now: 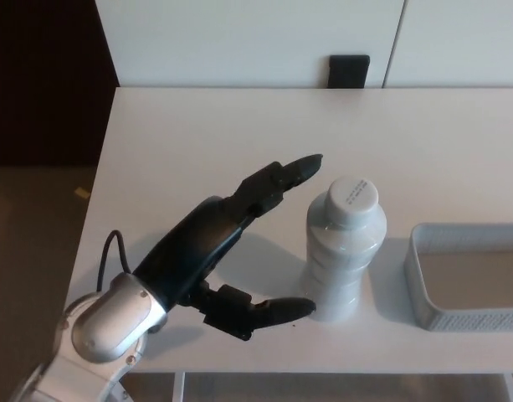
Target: The robot walk up to a desk on which a bottle is kept on the left hand side and a container is kept on the right hand side. The robot uses its left hand to pick up the bottle and places it in the container.
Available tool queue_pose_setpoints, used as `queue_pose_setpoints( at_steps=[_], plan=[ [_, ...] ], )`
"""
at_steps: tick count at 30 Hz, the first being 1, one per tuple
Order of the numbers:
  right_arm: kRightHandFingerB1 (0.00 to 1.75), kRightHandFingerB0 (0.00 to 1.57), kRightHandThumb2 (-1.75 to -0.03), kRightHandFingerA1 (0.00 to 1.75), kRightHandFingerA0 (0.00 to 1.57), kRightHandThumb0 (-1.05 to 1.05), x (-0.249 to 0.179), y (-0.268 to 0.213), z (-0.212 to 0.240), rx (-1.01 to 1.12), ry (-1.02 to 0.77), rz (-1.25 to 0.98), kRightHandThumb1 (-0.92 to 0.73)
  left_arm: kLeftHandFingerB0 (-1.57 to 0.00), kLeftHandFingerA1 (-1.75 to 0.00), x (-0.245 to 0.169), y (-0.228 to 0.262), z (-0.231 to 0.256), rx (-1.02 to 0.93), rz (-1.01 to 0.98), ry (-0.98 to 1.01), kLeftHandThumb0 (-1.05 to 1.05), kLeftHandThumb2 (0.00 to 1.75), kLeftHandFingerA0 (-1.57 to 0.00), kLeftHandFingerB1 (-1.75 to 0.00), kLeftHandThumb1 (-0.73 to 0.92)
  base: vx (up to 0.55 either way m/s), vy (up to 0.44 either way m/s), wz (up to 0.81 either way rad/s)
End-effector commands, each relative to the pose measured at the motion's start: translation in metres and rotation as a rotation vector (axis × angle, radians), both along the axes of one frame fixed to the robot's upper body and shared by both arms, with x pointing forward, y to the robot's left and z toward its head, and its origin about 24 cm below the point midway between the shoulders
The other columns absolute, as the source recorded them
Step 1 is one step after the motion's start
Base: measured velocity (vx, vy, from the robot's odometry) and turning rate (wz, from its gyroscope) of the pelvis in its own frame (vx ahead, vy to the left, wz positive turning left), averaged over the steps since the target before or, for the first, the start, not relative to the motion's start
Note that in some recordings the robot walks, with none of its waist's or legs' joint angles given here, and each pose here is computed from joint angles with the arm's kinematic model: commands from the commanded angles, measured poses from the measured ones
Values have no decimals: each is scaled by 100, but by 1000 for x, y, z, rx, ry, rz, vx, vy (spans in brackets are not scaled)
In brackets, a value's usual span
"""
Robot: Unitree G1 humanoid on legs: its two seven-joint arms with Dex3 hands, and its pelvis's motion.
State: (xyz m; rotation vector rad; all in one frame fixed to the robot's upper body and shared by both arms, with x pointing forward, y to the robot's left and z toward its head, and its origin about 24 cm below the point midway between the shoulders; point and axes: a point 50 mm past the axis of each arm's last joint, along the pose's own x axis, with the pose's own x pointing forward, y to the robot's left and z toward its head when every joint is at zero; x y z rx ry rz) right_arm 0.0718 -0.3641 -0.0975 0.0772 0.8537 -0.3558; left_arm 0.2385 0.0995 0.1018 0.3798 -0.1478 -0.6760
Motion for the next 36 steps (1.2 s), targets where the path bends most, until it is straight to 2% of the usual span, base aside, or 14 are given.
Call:
queue_pose_setpoints(
  at_steps=[1, 12, 13, 14, 15, 21, 22, 23, 25, 26, 30, 32, 33, 36],
  plan=[
    [50, 78, -64, 54, 95, -68, 4, -4, 4, -20, -10, 17, -26, 0, -23, 6, 3, -4, 84, 16, 27, -68, 80, 0, -12, 43, 0, 0, 0],
    [50, 78, -65, 53, 95, -69, 9, -2, 5, -42, -9, 53, -26, 0, -27, 18, -1, -3, 64, 48, 35, -66, 77, -4, -12, 43, 0, 0, 0],
    [50, 78, -64, 54, 96, -68, 9, -1, 4, -33, -11, 52, -26, 0, -27, 18, -2, -4, 69, 54, 47, -64, 56, -2, -15, 54, 0, 0, 0],
    [50, 78, -64, 54, 96, -68, 8, -1, 4, -28, -12, 53, -26, 0, -27, 18, -2, -5, 71, 57, 55, -64, 56, -2, -15, 54, 0, 0, 0],
    [50, 79, -65, 53, 96, -71, 9, 0, 4, -34, -11, 63, -26, 0, -22, 18, -4, -7, 64, 58, 76, -64, 78, 0, -12, 42, 0, 0, 0],
    [50, 77, -66, 54, 93, -68, 14, 1, 4, -23, -20, 60, -27, 0, -19, 22, -15, -14, 35, 39, 124, -64, 77, 0, -12, 41, 0, 0, 0],
    [45, 81, -53, 49, 95, -63, 15, 1, 4, -23, -21, 59, -35, 0, -19, 21, -17, -15, 22, 33, 132, -64, 75, 0, -12, 41, 0, 0, 0],
    [50, 78, -66, 54, 94, -68, 15, 1, 4, -21, -23, 60, -27, 0, -22, 21, -18, -17, 17, 30, 144, -64, 76, 0, -11, 41, 0, 0, 0],
    [50, 77, -66, 54, 93, -67, 14, 1, 4, -16, -25, 61, -27, 0, -23, 20, -22, -20, 21, 25, 158, -66, 77, 0, -10, 42, 0, 0, 0],
    [45, 82, -53, 49, 95, -62, 15, 1, 4, -18, -26, 61, -35, 0, -22, 20, -23, -22, 22, 24, 164, -66, 77, 0, -10, 42, 0, 0, 0],
    [46, 81, -53, 49, 95, -61, 18, 2, 4, -19, -33, 56, -35, 0, -20, 19, -27, -30, 20, 27, 201, -68, 78, 0, -10, 43, 0, 0, 0],
    [51, 77, -66, 55, 93, -65, 20, 2, 4, -6, -38, 54, -28, 0, -21, 19, -28, -33, 15, 34, 221, -68, 77, 0, -9, 43, 0, 0, 0],
    [45, 81, -53, 49, 95, -60, 20, 2, 4, -8, -39, 57, -36, 0, -21, 19, -28, -34, 9, 38, 232, -67, 77, 0, -9, 43, 0, 0, 0],
    [46, 81, -53, 49, 95, -59, 20, 2, 4, -10, -39, 53, -35, 0, -21, 19, -30, -40, -2, 50, 267, -68, 78, 0, -9, 44, 0, 0, 0]
  ],
)
